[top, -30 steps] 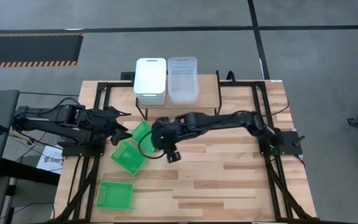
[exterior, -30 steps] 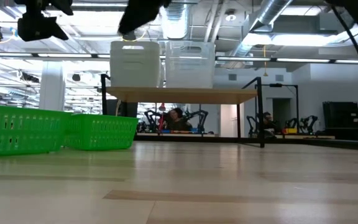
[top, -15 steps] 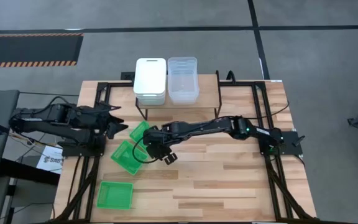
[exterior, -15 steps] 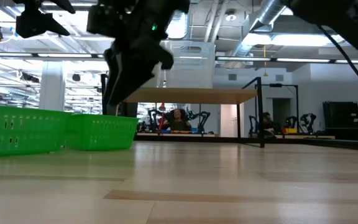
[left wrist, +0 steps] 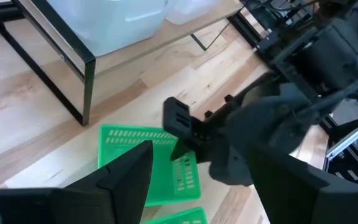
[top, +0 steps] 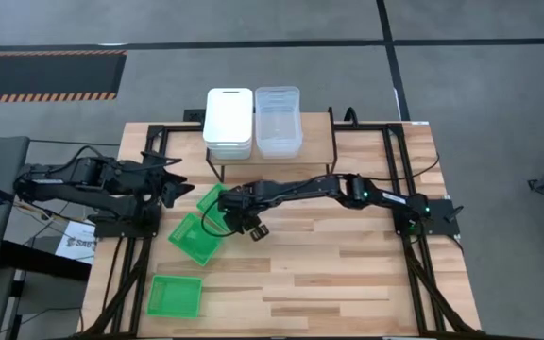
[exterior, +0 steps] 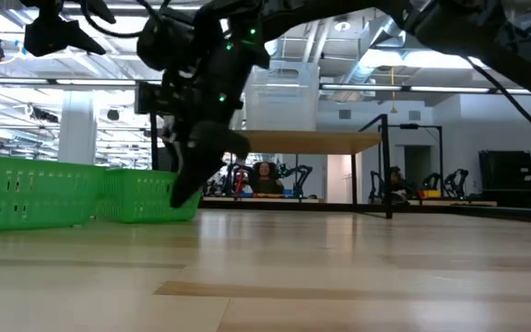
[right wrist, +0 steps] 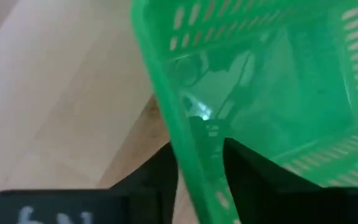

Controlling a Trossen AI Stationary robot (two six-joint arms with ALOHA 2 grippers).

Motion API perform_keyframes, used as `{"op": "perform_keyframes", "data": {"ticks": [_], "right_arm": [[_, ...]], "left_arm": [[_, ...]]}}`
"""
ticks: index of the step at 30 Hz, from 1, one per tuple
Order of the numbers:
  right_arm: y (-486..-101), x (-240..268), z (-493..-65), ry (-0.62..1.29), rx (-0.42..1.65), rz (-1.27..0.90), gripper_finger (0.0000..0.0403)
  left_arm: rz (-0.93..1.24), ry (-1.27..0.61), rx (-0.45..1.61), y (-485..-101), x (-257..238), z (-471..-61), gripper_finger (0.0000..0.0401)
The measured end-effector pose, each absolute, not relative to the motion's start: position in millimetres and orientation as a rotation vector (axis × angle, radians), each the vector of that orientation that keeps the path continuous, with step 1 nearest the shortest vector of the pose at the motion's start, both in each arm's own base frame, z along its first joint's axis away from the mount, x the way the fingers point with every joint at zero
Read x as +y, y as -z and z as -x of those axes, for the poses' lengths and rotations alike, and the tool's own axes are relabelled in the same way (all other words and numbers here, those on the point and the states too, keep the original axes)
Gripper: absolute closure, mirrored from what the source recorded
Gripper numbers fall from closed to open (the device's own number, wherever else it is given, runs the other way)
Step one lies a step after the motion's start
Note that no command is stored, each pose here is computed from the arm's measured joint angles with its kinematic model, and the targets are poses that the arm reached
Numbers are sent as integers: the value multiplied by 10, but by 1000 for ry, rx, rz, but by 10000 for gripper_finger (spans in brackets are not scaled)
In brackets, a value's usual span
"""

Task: Stack baskets on shelf by color
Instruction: Put the top green bin on the shelf

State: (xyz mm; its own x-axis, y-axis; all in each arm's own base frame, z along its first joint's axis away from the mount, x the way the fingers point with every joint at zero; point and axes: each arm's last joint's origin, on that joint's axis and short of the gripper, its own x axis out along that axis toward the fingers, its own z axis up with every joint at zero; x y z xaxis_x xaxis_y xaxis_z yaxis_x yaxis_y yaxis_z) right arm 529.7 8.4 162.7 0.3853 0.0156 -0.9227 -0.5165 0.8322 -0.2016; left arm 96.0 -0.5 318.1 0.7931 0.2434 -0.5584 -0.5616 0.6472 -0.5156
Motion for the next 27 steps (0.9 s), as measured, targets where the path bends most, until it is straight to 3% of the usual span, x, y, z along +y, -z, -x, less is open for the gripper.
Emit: {"op": "perform_keyframes", "data": {"ticks": [2, 7, 12, 20, 27], "right_arm": [[-1604, 78, -5282, -355, 1159, 492, 270], [-1590, 108, -5213, -366, 1229, 449, 382], [-1799, 161, -5080, -428, 1271, 354, 394], [-2973, 179, -4684, -431, 1068, 259, 399], [-4293, 289, -3885, -350, 733, 254, 399]], "left_arm": [[734, -478, 471, -3181, -5, -960, 156], [734, -477, 471, -3181, -5, -960, 156], [734, -478, 471, -3181, -5, -960, 156], [731, -487, 462, -3184, -2, -961, 156], [718, -523, 432, -3193, 11, -962, 156]]}}
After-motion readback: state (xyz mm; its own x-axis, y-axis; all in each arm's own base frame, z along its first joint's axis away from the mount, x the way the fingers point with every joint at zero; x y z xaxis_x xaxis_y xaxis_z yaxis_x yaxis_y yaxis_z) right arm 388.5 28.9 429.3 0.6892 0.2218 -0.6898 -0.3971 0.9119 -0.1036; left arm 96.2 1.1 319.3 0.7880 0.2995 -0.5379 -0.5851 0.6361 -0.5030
